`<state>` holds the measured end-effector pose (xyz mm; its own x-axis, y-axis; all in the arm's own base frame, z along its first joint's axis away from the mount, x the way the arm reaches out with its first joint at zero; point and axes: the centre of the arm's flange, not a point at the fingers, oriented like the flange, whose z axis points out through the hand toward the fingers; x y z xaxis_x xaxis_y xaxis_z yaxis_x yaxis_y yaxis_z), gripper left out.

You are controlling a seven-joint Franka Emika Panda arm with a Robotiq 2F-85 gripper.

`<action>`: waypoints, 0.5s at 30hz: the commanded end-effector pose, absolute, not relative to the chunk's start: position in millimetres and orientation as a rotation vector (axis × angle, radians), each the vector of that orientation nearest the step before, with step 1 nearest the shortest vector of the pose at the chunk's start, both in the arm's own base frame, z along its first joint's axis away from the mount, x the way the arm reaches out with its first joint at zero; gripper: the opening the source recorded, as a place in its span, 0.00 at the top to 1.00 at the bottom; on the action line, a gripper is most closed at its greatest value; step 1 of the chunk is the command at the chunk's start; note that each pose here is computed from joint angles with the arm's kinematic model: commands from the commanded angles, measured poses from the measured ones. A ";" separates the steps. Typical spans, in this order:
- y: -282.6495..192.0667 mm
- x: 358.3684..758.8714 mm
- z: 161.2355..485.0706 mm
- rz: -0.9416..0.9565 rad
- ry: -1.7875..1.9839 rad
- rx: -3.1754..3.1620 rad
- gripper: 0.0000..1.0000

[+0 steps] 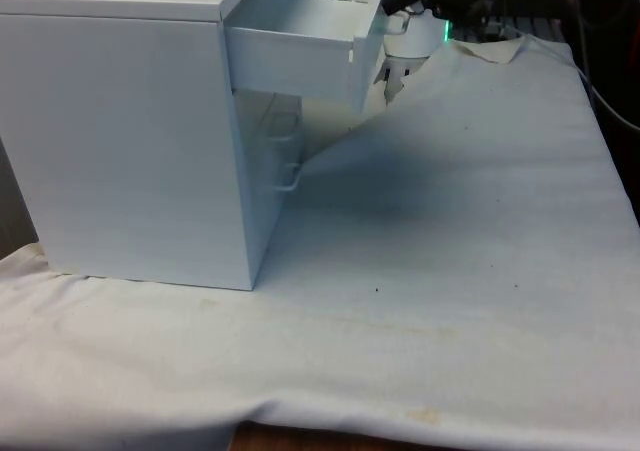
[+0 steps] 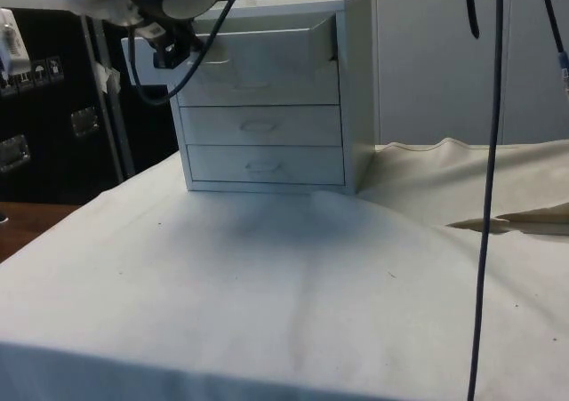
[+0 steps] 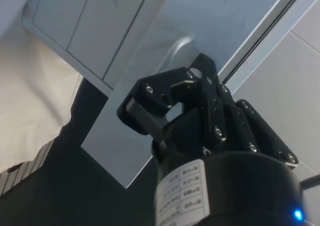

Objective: Open the drawer, then close it.

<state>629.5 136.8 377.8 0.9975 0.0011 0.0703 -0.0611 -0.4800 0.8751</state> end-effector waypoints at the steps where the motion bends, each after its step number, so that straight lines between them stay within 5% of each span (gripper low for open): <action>1: 128.5 630.8 381.0 0.071 -0.037 2.074 1.00; 15: 109.7 632.7 386.8 0.058 -0.078 2.076 1.00</action>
